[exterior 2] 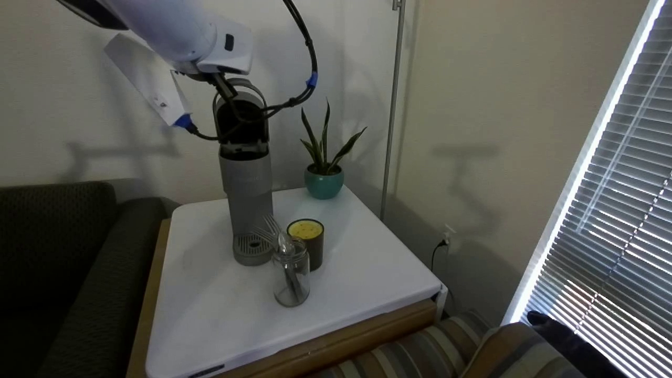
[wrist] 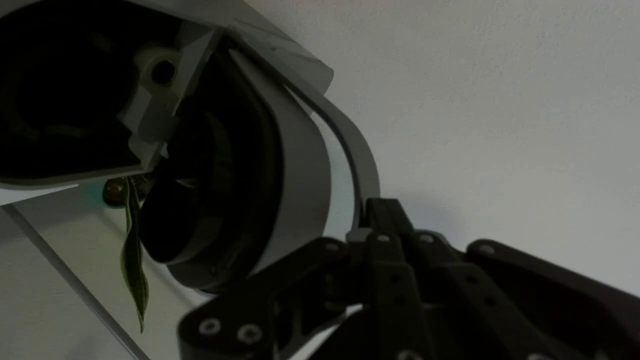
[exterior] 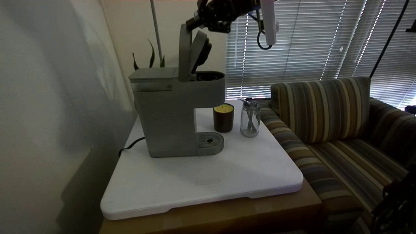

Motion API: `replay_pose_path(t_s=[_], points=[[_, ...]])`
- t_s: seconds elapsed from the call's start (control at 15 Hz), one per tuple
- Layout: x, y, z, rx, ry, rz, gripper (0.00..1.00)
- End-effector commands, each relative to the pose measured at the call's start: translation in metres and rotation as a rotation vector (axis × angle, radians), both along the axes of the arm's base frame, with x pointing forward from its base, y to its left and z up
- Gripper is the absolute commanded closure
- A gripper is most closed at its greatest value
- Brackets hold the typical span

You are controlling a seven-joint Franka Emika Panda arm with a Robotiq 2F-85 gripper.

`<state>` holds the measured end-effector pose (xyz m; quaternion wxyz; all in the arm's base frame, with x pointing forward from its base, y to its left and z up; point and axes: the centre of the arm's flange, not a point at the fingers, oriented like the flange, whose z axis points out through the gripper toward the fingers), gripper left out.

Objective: Open the coffee maker, close it, and then open it again

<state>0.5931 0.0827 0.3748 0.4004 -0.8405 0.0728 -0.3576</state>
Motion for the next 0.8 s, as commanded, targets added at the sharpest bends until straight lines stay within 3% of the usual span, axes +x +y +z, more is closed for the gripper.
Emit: replay_pose_path(t_s=[0.0, 0.73], points=[[-0.010, -0.010, 0.008, -0.059, 0.009, 0.011, 1.00], [-0.028, -0.028, 0.037, -0.200, 0.017, 0.008, 1.00]])
